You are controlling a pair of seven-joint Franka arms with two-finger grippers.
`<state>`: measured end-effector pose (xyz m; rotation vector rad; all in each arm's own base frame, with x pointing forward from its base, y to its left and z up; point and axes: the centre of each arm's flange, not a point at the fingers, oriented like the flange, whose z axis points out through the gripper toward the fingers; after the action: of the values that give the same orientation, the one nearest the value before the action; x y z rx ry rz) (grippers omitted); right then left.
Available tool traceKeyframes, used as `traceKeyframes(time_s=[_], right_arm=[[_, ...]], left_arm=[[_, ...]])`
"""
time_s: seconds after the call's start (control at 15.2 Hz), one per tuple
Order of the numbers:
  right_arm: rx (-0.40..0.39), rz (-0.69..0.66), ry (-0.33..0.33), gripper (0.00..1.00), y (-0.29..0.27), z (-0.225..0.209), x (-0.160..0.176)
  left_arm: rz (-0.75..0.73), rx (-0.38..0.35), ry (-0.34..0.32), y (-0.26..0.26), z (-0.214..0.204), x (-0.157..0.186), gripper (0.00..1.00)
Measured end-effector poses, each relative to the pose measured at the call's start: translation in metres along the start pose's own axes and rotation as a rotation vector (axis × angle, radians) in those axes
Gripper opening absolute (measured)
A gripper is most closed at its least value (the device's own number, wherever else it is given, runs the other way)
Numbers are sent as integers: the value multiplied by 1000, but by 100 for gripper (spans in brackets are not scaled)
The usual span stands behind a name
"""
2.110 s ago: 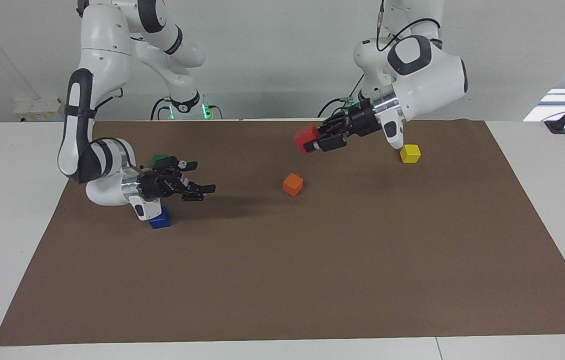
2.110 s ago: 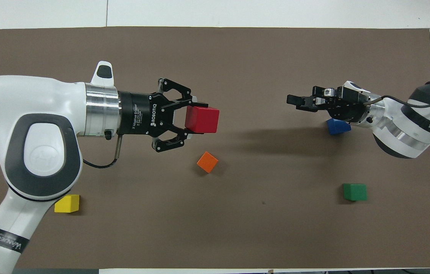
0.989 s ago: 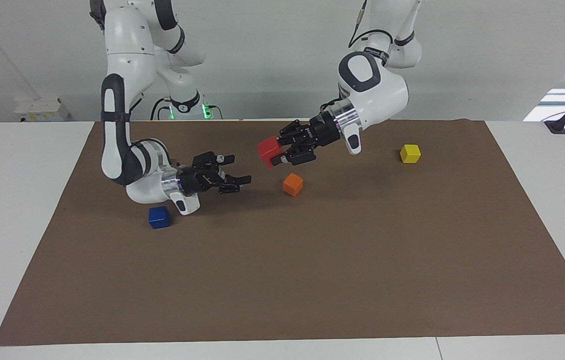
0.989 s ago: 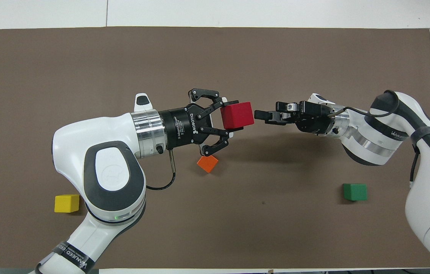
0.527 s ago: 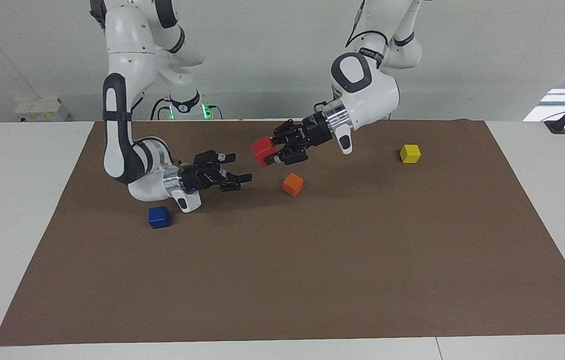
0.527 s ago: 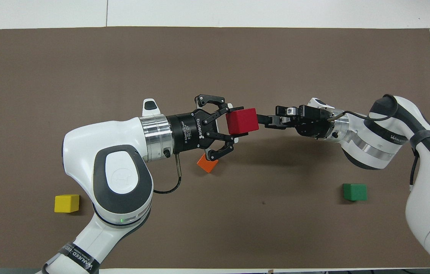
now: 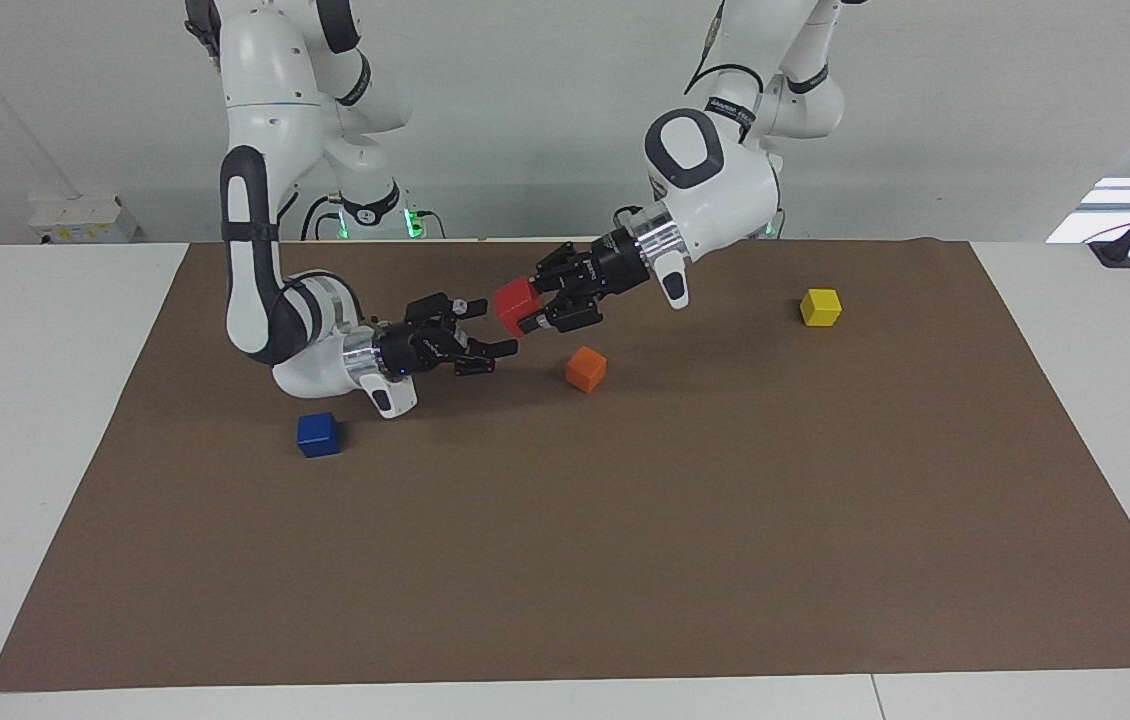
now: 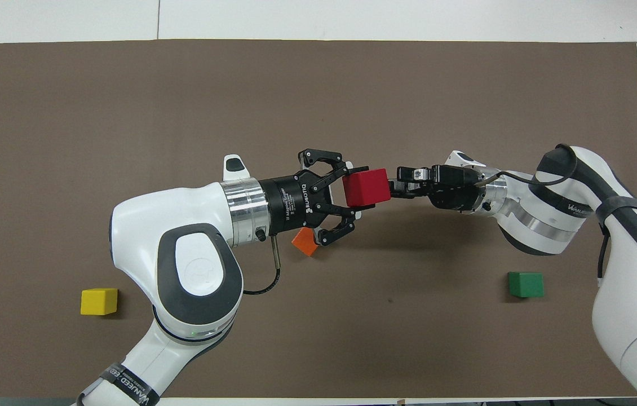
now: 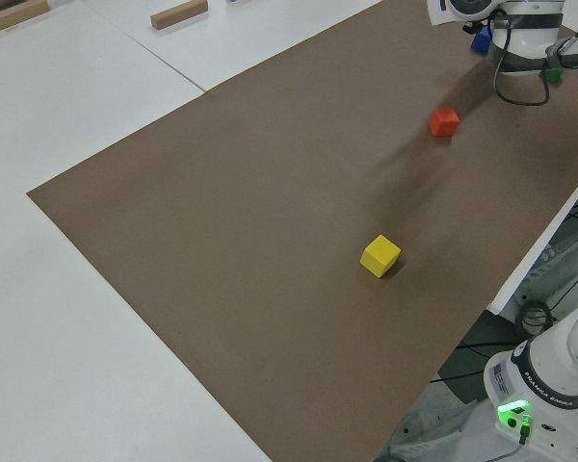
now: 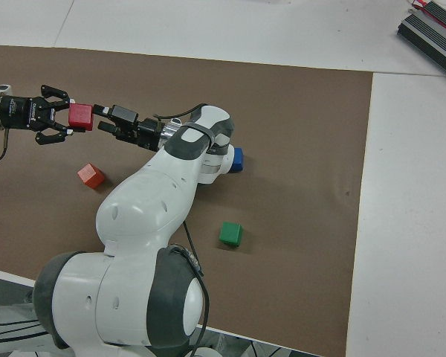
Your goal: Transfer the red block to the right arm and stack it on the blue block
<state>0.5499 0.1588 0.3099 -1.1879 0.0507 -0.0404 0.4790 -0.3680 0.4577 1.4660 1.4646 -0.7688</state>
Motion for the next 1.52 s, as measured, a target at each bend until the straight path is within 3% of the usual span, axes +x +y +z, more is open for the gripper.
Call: traceKeyframes(time_s=[1.52], right_arm=[[-41, 2, 4, 100, 12, 10, -5]], left_arm=[[-6, -42, 40, -5, 29, 1, 54]])
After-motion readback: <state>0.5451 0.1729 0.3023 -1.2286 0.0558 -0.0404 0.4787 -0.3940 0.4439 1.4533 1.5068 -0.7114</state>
